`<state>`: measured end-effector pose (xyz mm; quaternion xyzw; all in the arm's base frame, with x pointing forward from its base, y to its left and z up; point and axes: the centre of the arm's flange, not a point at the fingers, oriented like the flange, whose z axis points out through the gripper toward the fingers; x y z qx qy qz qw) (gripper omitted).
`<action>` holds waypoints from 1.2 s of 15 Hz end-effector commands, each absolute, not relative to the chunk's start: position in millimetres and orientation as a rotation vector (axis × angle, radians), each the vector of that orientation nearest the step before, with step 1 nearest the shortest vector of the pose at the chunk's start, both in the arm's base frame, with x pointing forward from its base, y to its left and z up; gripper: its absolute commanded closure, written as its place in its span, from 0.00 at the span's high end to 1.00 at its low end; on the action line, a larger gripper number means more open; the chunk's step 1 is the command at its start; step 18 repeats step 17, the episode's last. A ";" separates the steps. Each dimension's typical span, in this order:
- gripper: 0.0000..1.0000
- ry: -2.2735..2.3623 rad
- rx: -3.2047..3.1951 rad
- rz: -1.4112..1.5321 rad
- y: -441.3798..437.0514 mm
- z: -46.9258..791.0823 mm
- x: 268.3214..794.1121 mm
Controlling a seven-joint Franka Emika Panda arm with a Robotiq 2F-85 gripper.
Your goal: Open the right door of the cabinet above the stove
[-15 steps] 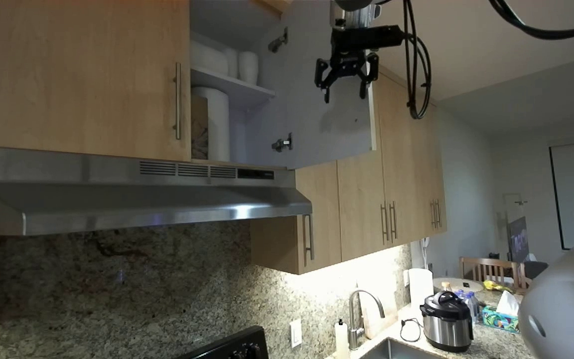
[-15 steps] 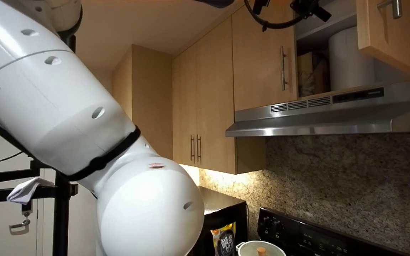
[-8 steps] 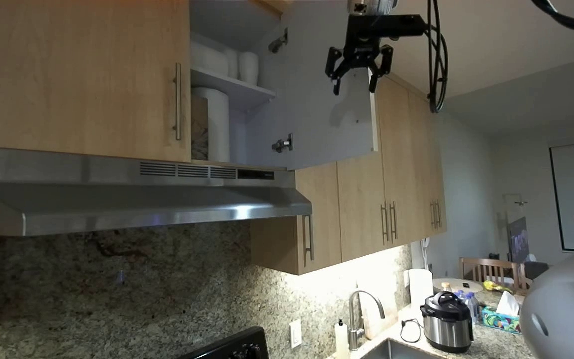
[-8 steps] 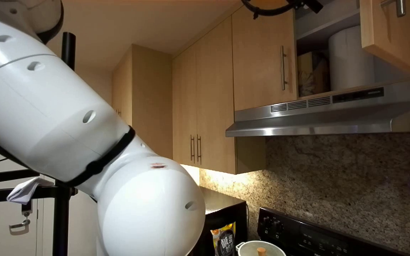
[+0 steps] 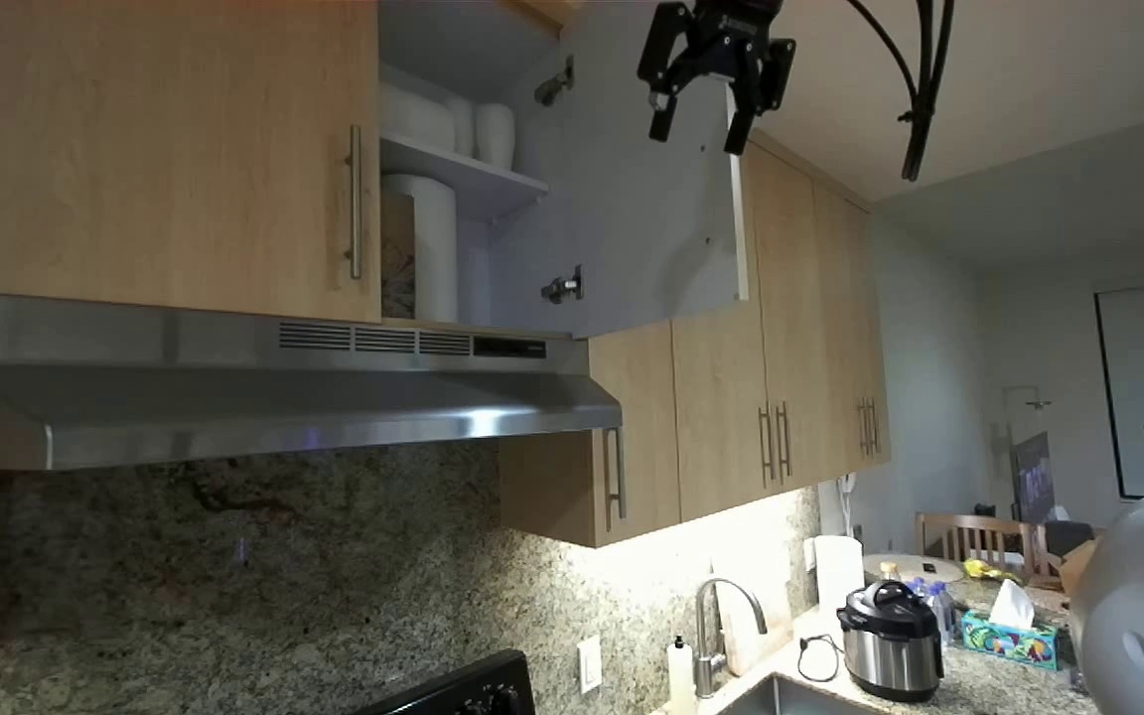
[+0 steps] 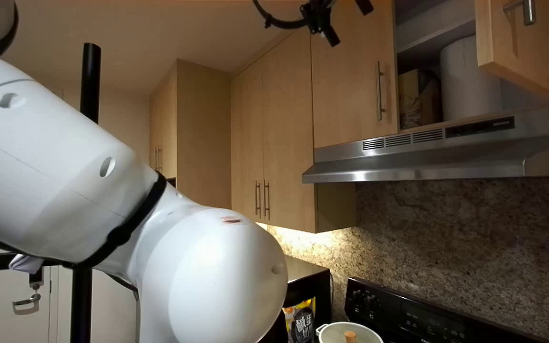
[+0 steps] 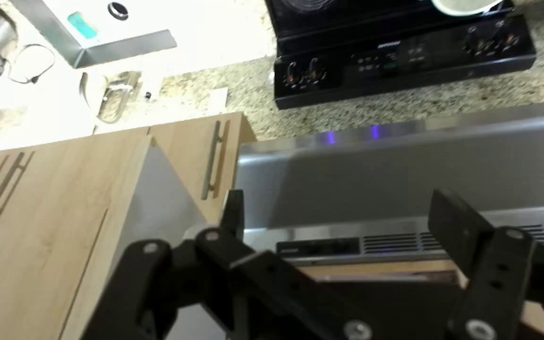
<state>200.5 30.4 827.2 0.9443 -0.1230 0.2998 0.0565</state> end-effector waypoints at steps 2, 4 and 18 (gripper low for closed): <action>1.00 -0.160 3.064 0.709 41.8 794.3 196.6; 1.00 -0.093 3.137 0.598 40.6 773.6 201.5; 1.00 -0.031 3.245 0.151 34.1 669.6 244.5</action>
